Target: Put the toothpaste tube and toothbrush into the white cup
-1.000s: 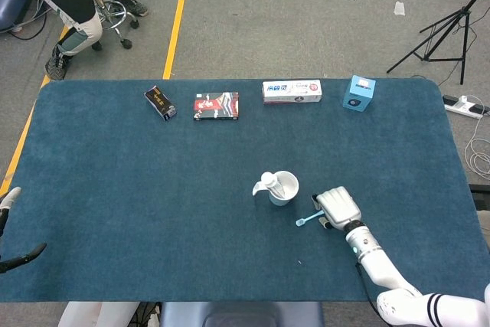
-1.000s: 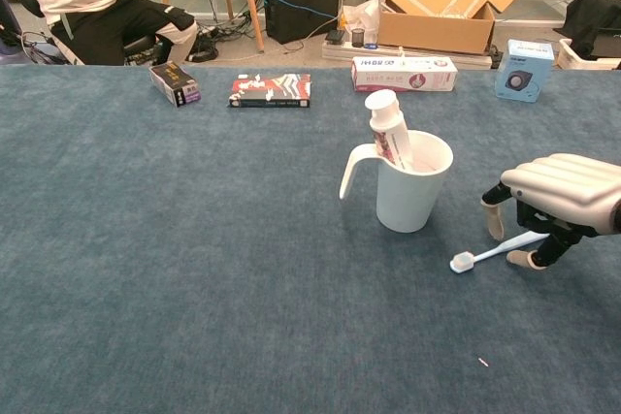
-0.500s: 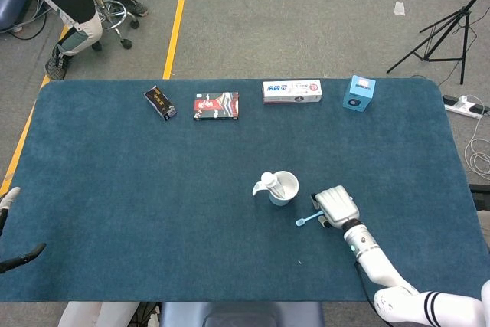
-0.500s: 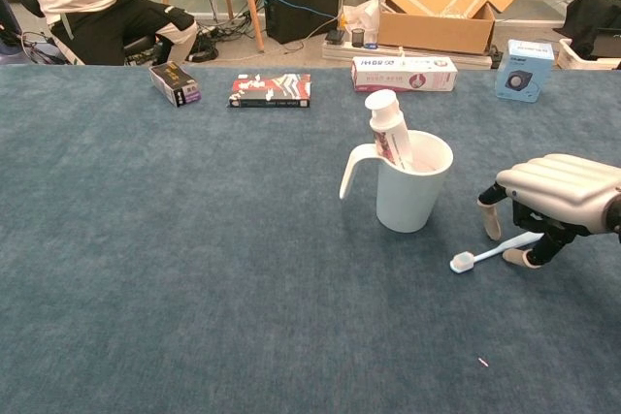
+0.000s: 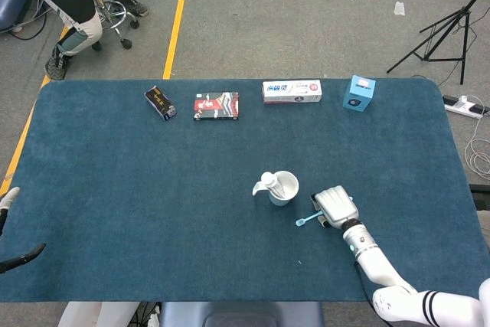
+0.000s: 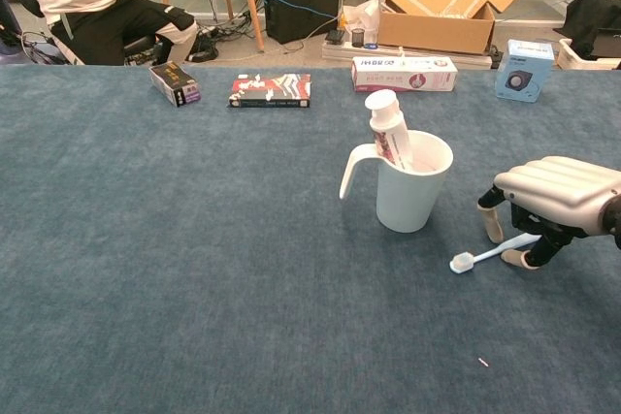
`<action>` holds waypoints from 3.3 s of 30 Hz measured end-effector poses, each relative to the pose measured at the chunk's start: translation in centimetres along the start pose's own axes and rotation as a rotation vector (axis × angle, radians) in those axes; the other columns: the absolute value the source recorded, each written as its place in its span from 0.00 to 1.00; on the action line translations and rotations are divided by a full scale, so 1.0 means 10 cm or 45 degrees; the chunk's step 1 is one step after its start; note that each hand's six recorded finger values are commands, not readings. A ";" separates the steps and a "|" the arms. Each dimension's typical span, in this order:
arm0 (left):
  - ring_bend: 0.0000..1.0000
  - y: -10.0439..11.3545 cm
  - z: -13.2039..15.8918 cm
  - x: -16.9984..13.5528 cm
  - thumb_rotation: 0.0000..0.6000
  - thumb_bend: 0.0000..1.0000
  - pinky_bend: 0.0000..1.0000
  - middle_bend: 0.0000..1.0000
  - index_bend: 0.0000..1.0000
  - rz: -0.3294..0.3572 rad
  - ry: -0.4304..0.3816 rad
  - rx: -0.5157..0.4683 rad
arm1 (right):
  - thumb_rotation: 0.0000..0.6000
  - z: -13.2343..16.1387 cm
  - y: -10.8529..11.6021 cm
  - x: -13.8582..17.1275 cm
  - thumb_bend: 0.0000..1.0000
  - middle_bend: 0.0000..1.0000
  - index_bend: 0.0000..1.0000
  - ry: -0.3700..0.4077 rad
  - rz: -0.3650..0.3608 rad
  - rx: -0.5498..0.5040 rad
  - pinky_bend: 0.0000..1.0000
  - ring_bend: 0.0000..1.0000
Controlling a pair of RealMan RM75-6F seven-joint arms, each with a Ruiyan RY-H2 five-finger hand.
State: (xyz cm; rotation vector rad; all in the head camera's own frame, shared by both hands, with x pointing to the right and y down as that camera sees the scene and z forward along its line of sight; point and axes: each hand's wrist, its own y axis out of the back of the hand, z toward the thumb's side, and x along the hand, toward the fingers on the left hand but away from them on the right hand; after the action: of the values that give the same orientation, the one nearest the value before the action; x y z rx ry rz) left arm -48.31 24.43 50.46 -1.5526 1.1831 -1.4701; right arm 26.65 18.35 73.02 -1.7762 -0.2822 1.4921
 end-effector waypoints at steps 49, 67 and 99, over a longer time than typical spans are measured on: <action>0.16 -0.03 -0.01 0.02 1.00 0.04 0.26 0.16 0.03 -0.010 0.008 0.013 | 1.00 0.12 0.61 0.40 0.24 1.00 0.64 0.127 -0.170 -0.387 1.00 1.00; 0.16 -0.04 -0.01 0.02 1.00 0.04 0.26 0.16 0.03 -0.014 0.008 0.019 | 1.00 0.31 1.29 0.78 0.25 1.00 0.64 0.360 -0.283 -0.747 1.00 1.00; 0.16 -0.03 -0.01 0.01 1.00 0.05 0.26 0.16 0.03 -0.018 0.011 0.014 | 1.00 0.17 1.49 0.44 0.26 1.00 0.64 0.534 -0.576 -1.240 1.00 1.00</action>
State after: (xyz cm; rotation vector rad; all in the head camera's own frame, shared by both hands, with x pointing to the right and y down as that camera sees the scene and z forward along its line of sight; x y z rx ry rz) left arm -48.34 24.48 50.81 -1.5518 1.1693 -1.4917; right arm 21.85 11.77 59.69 -2.4631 -1.2488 0.6276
